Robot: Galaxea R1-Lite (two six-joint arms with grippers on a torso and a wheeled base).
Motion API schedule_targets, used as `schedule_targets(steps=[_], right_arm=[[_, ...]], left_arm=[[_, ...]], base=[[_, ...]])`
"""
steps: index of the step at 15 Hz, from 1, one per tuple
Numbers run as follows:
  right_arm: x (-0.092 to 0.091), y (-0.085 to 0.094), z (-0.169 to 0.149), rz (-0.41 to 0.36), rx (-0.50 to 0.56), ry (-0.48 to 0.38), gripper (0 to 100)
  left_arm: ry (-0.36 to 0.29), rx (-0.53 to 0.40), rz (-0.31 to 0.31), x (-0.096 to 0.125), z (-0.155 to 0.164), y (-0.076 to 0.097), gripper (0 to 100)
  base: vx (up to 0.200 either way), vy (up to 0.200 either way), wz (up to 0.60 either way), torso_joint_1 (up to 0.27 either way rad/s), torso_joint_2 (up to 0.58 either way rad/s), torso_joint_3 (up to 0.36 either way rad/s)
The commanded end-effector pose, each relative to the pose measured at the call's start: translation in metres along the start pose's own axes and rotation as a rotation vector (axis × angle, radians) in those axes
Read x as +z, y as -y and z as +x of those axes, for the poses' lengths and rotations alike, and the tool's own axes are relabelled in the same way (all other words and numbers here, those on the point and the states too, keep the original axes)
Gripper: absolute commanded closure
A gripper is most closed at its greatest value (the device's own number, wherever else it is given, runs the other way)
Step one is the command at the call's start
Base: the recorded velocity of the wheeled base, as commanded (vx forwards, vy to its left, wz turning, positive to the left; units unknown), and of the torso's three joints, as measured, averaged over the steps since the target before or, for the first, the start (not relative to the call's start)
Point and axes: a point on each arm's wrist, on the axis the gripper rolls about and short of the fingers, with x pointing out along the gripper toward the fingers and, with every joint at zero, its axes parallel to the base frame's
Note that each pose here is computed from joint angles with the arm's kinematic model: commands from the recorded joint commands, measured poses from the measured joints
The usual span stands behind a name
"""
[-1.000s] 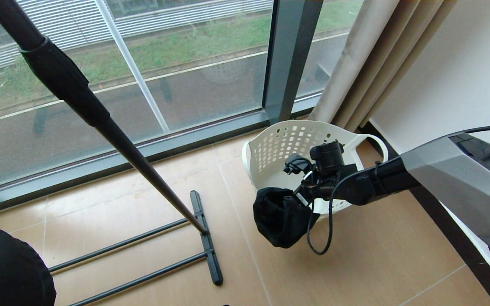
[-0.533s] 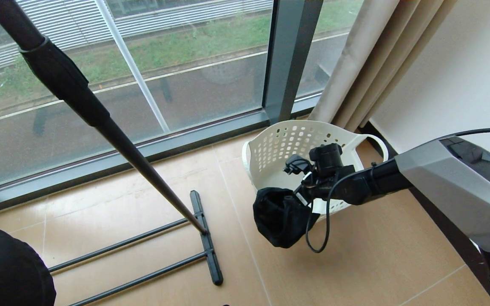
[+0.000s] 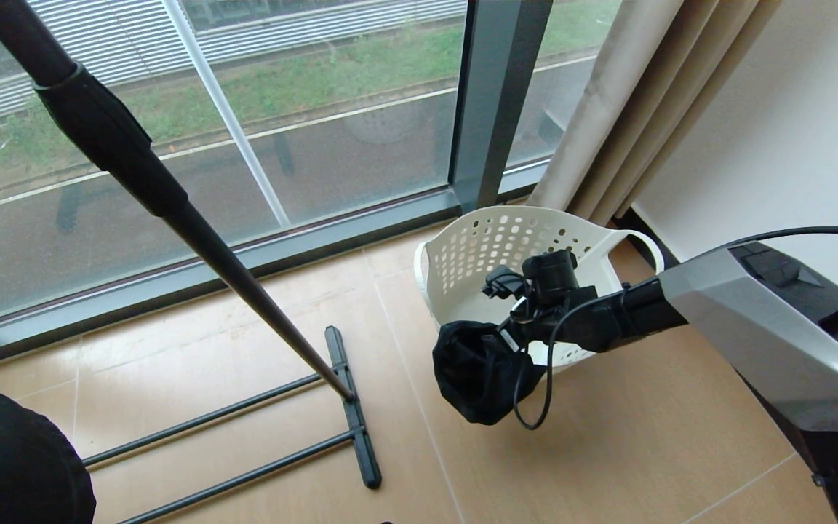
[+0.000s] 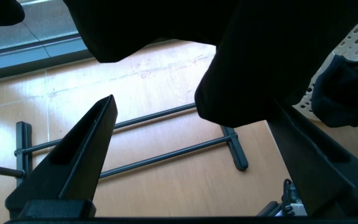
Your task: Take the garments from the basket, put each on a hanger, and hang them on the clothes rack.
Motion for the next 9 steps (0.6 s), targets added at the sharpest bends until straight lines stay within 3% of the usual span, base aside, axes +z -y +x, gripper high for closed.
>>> schedule_targets(steps=[1, 2, 3, 9], right_arm=[[-0.0005, -0.0015, 0.0036, 0.006, 0.002, -0.001, 0], [-0.0003, -0.0016, 0.0057, 0.013, 0.001, 0.002, 0], [-0.001, -0.0019, 0.0081, 0.014, 0.001, 0.002, 100], [-0.0017, -0.0046, 0.0073, 0.017, 0.008, -0.002, 100]], left_arm=[[-0.001, 0.001, -0.001, 0.0001, 0.0001, 0.0, 0], [-0.001, 0.001, 0.0, 0.0001, 0.0001, 0.0, 0], [-0.001, 0.001, 0.0, 0.0001, 0.0001, 0.0, 0], [-0.001, 0.001, 0.0, 0.0001, 0.0001, 0.0, 0]], base=[[0.0, 0.0, 0.0, 0.0, 0.0, 0.0], [0.0, 0.0, 0.0, 0.0, 0.0, 0.0], [0.0, 0.0, 0.0, 0.0, 0.0, 0.0], [0.0, 0.0, 0.0, 0.0, 0.0, 0.0]])
